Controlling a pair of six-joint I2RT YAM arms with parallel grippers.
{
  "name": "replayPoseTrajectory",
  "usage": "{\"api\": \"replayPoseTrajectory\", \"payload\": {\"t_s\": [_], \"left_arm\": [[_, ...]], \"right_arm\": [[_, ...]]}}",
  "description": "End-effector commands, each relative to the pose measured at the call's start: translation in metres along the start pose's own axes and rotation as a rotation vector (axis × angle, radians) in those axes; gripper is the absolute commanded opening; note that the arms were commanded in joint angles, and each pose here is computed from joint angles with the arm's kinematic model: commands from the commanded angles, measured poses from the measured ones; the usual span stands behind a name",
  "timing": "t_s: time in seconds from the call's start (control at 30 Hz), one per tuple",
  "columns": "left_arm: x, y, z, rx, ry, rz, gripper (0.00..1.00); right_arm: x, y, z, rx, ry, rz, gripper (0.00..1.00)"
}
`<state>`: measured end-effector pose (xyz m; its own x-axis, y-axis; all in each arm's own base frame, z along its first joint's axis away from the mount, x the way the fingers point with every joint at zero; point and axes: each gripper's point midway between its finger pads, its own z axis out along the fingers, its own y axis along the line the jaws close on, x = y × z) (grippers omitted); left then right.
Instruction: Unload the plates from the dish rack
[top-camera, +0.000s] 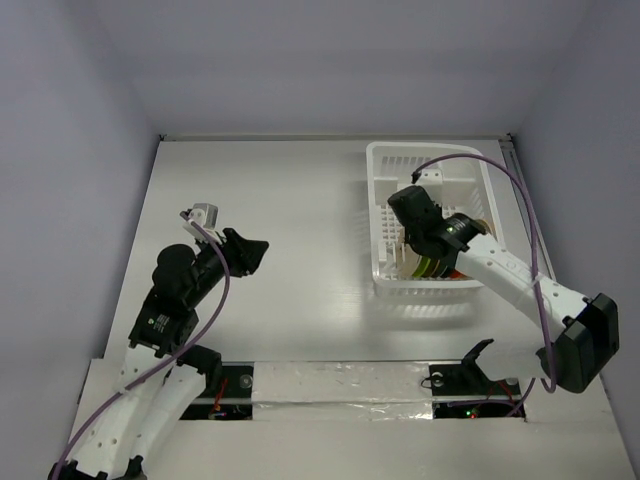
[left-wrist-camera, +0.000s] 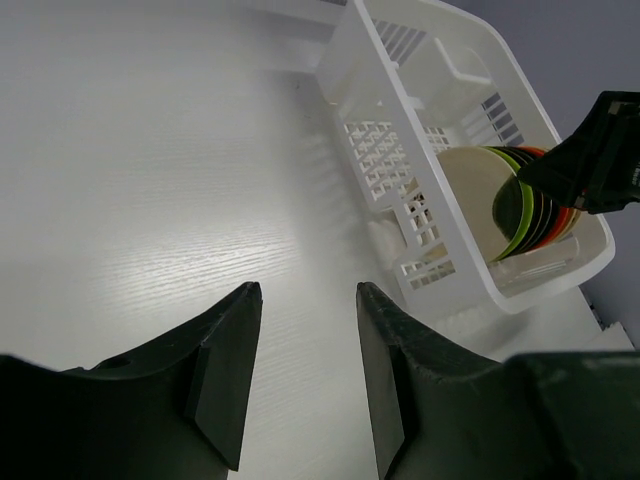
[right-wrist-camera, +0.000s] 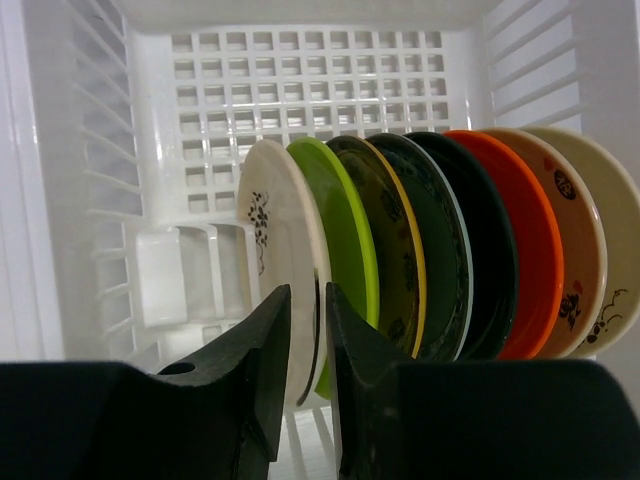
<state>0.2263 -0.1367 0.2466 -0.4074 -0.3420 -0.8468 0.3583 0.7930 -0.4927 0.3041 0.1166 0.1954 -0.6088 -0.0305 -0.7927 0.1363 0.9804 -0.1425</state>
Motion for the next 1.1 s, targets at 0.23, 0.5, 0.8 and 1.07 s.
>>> {"api": "replayPoseTrajectory", "payload": {"t_s": [0.23, 0.5, 0.8, 1.07], "left_arm": [[-0.01, -0.006, -0.003, 0.028, -0.052, 0.01, 0.4], [-0.011, -0.009, -0.004, 0.043, -0.058, 0.016, 0.4], [-0.013, -0.015, -0.008, 0.073, -0.068, 0.022, 0.4], [-0.015, -0.02, -0.011, 0.098, -0.078, 0.029, 0.41]], "right_arm": [[0.002, -0.006, 0.014, 0.097, 0.004, -0.009, 0.26], [0.013, 0.0, 0.024, 0.113, 0.057, -0.049, 0.24], [0.003, -0.018, 0.013, 0.194, 0.064, -0.088, 0.04], [-0.019, -0.03, 0.005, 0.267, 0.057, -0.168, 0.0]]}}
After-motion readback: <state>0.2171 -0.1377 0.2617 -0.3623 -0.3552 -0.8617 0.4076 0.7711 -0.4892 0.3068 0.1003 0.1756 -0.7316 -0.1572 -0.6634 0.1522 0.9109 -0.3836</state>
